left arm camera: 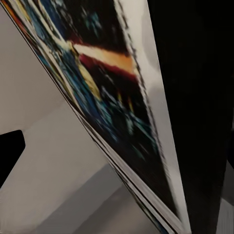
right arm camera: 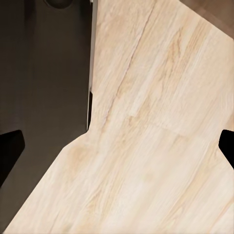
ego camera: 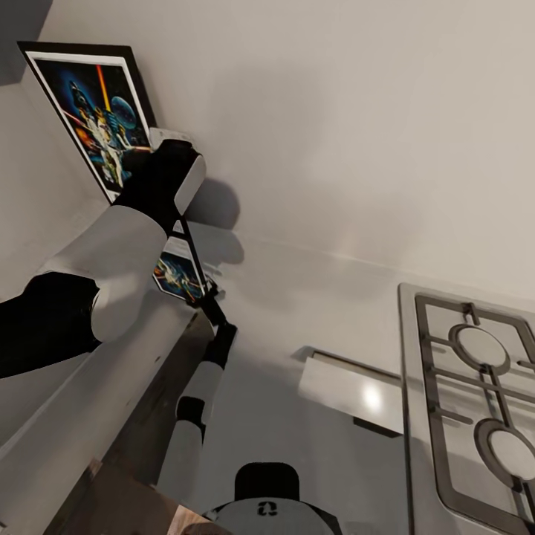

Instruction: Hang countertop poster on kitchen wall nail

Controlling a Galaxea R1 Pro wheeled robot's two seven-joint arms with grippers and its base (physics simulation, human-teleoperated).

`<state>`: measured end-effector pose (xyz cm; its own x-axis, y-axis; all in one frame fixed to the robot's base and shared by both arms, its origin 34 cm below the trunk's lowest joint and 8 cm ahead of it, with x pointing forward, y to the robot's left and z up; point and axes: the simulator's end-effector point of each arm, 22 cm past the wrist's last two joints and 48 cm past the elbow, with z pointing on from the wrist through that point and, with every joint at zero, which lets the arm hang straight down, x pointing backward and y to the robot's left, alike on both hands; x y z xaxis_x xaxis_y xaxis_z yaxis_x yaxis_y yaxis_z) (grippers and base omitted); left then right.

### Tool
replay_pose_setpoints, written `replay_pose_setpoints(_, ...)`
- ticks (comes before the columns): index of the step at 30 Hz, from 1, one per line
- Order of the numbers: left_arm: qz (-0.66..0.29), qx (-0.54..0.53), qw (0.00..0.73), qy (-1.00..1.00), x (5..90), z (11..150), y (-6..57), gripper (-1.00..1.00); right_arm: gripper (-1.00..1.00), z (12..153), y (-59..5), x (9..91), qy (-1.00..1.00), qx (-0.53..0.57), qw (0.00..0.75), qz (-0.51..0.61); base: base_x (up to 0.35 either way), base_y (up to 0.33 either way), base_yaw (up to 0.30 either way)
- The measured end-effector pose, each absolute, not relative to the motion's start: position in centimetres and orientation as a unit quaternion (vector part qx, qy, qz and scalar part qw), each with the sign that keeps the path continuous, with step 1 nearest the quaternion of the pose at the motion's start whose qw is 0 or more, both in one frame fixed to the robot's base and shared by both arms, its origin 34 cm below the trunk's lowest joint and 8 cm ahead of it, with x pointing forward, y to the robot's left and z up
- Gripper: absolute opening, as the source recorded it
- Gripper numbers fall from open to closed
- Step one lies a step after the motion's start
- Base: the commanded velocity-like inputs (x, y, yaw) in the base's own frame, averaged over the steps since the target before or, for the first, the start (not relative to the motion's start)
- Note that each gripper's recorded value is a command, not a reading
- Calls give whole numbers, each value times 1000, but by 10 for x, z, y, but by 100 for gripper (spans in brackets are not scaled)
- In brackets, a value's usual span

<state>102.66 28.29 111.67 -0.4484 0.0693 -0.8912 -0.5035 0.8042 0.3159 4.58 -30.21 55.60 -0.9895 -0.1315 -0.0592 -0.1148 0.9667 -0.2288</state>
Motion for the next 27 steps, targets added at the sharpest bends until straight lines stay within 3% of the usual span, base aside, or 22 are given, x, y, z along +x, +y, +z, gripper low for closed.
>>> replay_pose_setpoints(16, 281, -140, 514, 798, 1029, 1120, 284, 100, 100, 557, -302, 43, 991, -63, 32, -113, 0, 0, 0)
replay_pose_setpoints(17, 281, -141, 514, 798, 1029, 1120, 284, -100, 100, 557, -302, 42, 991, -63, 32, -113, 0, 0, 0)
replay_pose_setpoints(27, 305, -158, 510, 788, 1021, 1125, 295, -100, 100, 557, -302, 42, 991, -63, 32, -112, 0, 0, 0)
